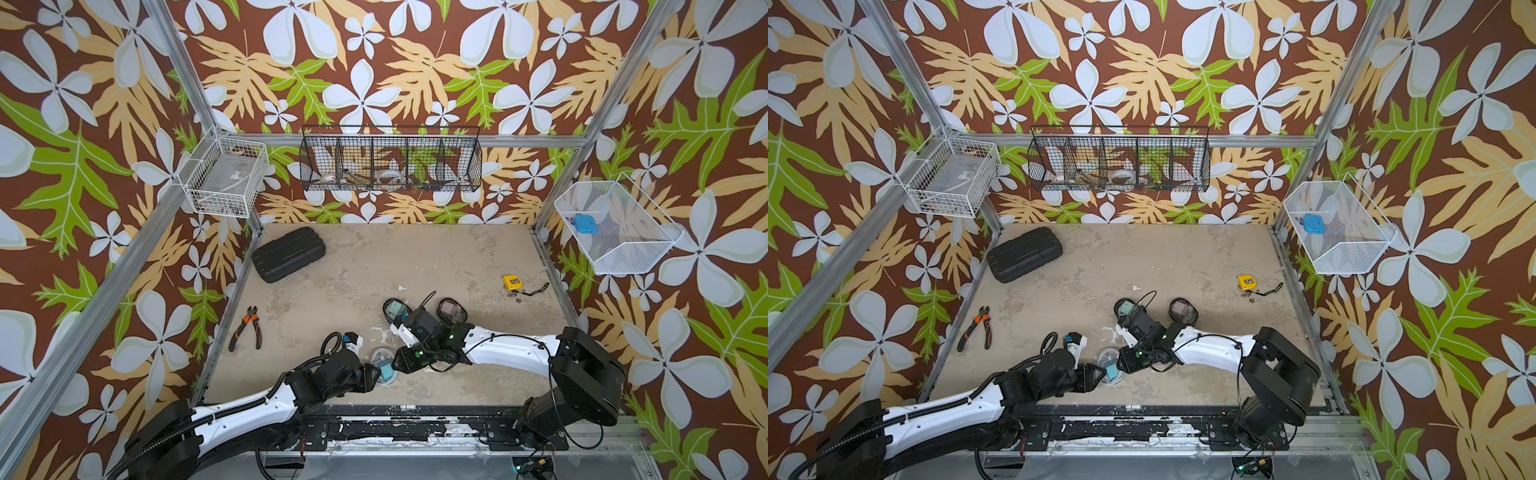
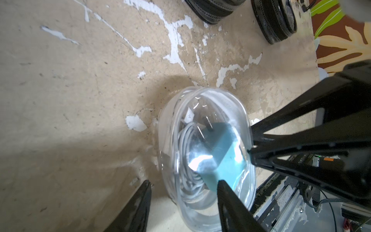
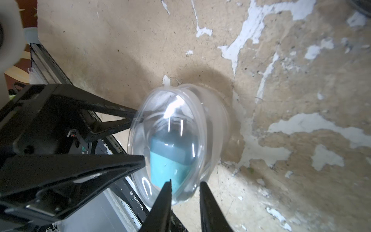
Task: Pack away charging kits
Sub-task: Close the storage bag at the center of the board.
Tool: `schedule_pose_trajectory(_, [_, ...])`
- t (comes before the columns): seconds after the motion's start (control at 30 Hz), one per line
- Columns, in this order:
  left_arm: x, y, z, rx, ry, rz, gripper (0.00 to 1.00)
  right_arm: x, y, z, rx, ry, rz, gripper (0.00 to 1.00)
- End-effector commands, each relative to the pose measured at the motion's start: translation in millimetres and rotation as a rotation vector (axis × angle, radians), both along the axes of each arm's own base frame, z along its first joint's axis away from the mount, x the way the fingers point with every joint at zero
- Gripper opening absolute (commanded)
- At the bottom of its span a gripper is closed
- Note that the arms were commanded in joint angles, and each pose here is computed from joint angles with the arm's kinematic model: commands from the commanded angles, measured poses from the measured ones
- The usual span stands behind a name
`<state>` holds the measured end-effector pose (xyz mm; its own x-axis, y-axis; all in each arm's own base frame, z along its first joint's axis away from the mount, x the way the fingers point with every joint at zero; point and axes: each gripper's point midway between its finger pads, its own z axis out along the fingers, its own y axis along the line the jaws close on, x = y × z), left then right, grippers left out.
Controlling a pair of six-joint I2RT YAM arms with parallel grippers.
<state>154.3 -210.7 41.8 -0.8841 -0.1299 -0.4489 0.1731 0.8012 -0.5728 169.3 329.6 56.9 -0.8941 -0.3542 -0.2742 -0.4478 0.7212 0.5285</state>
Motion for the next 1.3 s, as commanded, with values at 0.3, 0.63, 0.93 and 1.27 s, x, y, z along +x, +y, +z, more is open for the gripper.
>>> schedule_pose_trajectory(0.3, [-2,-15,3,-0.054,0.019,-0.042,0.48,-2,7,-2,0.042,0.01,0.018,0.13])
schedule_pose_trajectory(0.63, [-2,-8,2,-0.045,0.024,-0.012,0.61,0,-10,-16,-0.061,-0.025,0.024,0.0])
schedule_pose_trajectory(0.93, [-3,-9,5,-0.149,0.057,0.011,0.68,2,-13,-19,-0.076,-0.072,0.067,0.0])
schedule_pose_trajectory(1.27, [-3,-18,16,-0.33,0.091,-0.016,0.69,0,0,-23,-0.041,-0.057,0.109,0.0])
